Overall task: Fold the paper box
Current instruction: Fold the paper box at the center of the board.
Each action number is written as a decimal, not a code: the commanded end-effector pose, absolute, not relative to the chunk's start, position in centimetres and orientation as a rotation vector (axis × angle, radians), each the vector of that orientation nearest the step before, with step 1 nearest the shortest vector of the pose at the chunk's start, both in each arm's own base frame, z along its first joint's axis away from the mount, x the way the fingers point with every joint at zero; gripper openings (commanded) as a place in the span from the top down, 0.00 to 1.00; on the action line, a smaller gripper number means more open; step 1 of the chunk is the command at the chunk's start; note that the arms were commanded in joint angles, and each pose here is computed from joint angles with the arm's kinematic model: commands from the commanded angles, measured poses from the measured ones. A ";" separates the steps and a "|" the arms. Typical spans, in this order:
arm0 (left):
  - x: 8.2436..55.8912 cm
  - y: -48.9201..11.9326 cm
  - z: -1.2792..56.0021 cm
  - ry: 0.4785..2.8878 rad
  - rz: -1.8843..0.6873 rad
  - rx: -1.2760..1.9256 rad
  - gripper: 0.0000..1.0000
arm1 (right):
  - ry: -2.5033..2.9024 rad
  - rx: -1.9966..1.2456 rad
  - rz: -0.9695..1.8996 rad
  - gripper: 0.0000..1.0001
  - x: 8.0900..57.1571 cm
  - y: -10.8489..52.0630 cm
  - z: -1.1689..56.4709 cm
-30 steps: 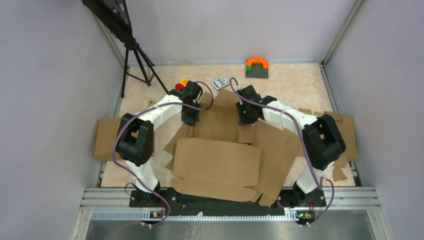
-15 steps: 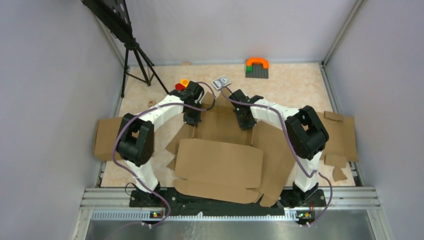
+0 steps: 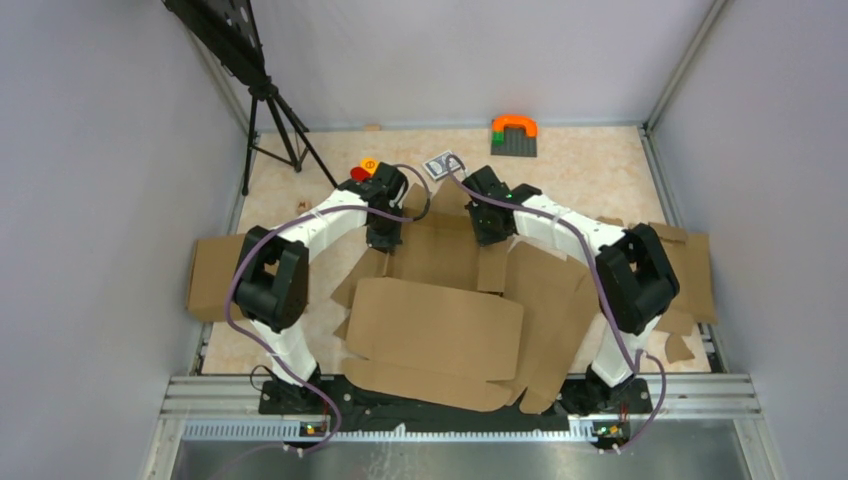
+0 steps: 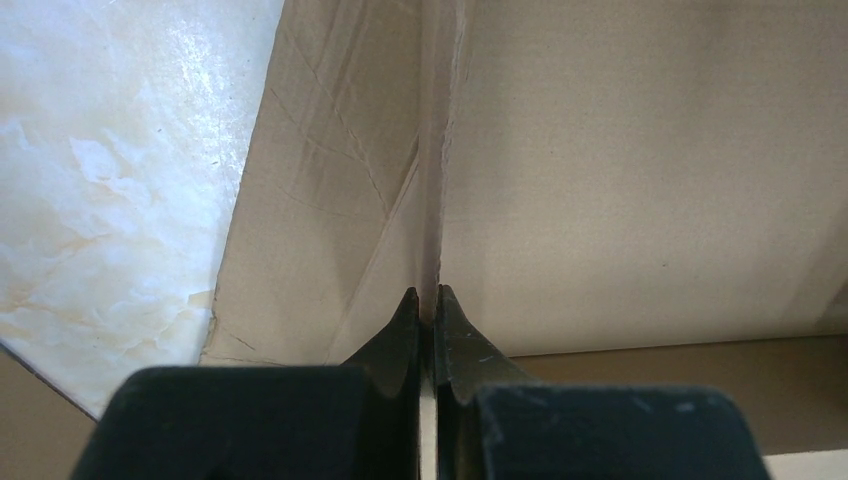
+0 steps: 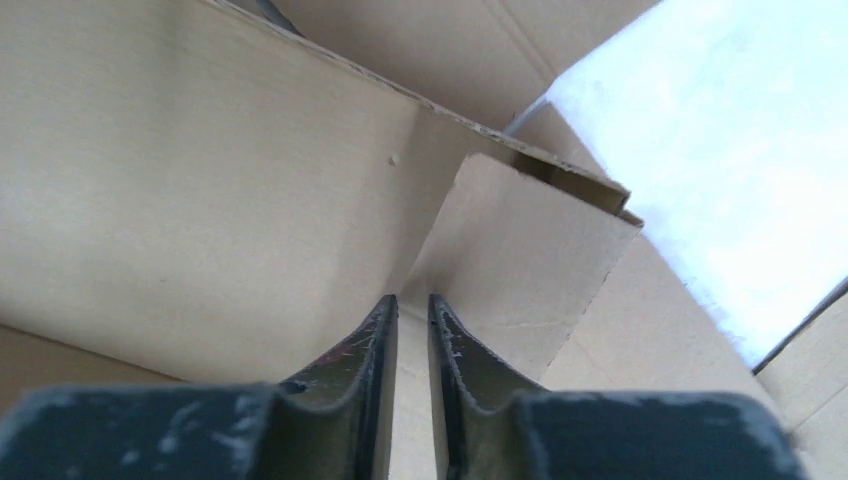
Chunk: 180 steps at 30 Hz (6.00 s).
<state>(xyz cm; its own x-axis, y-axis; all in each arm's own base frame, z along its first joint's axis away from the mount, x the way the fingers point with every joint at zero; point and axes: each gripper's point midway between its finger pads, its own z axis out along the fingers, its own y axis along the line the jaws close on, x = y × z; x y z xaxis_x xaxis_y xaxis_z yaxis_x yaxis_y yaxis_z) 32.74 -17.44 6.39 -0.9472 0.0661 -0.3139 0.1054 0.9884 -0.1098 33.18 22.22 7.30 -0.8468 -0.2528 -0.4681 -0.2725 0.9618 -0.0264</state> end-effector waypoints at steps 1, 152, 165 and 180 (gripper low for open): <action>33.5 -17.5 7.1 2.801 -0.183 0.122 1.00 | 2.483 -0.334 0.161 0.90 35.0 23.7 12.3; 32.2 -18.7 8.5 2.784 -0.192 0.171 1.00 | 2.580 -0.288 0.241 0.87 28.9 16.9 8.6; 32.3 -18.9 8.3 2.785 -0.206 0.183 1.00 | 2.589 -0.360 -0.014 0.67 28.8 16.4 9.4; 32.4 -19.1 8.3 2.786 -0.212 0.190 1.00 | 2.601 -0.263 0.258 0.36 28.1 18.4 7.2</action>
<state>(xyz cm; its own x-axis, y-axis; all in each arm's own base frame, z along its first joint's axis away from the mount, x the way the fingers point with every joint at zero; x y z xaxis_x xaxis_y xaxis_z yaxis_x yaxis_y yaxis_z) 31.44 -17.62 6.91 -0.9481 0.1028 -0.3010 0.1302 0.9888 -0.0724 29.00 17.24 7.87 -0.8305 -0.1903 -0.5235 -0.2273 0.9738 0.0066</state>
